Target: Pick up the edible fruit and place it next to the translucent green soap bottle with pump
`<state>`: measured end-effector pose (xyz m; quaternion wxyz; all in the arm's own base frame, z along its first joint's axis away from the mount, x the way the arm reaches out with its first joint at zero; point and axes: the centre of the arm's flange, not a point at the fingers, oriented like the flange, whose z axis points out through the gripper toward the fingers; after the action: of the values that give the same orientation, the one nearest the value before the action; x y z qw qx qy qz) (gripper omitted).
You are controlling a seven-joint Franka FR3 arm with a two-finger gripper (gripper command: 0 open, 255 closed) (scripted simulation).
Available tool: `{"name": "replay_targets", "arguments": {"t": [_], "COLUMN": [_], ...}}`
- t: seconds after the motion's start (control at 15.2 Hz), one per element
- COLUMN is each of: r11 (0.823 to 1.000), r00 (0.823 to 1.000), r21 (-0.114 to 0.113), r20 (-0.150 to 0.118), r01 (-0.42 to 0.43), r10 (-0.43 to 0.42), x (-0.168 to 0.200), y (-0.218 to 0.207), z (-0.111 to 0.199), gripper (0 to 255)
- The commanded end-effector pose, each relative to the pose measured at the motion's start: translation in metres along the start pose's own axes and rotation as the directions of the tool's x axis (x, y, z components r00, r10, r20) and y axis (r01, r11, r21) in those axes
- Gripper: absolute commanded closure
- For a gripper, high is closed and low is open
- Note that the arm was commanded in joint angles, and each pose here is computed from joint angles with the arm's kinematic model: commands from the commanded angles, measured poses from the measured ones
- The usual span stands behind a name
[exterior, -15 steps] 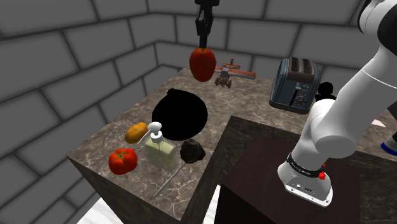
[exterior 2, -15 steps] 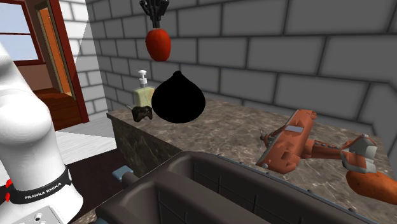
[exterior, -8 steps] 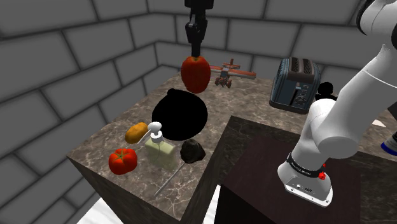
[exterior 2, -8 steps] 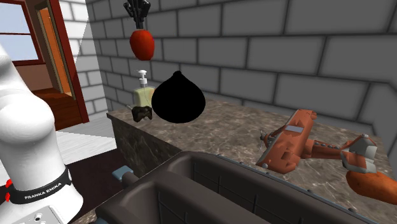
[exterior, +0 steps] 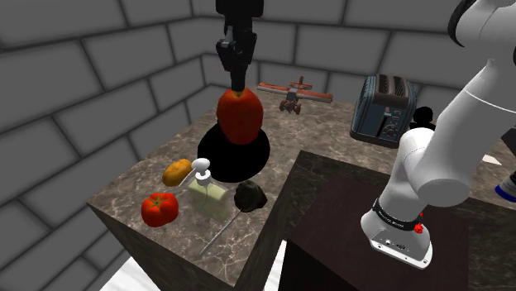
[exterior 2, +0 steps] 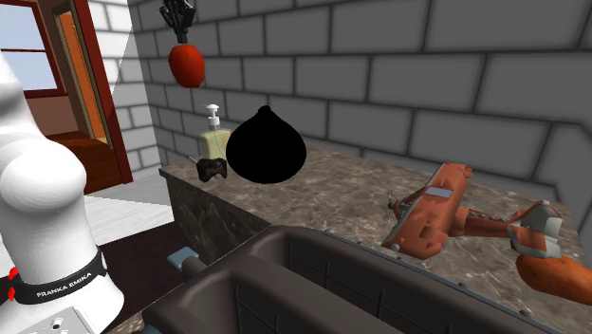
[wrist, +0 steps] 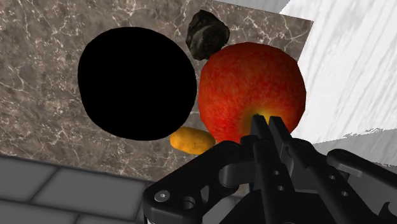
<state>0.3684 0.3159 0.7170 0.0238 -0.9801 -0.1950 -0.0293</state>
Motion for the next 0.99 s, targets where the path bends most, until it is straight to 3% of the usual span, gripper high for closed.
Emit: {"name": "replay_targets", "arguments": {"t": [0.0, 0.46, 0.92], "r11": [1.0, 1.0, 1.0], "r00": [1.0, 1.0, 1.0], "r21": [0.0, 0.0, 0.0], "r20": [0.0, 0.0, 0.0], "r01": [-0.002, -0.002, -0.002], "r10": [0.002, 0.002, 0.002], "x": [-0.001, -0.003, -0.005], "y": [-0.027, -0.121, -0.12], "z": [0.004, 0.007, 0.044], "gripper": [255, 255, 255]}}
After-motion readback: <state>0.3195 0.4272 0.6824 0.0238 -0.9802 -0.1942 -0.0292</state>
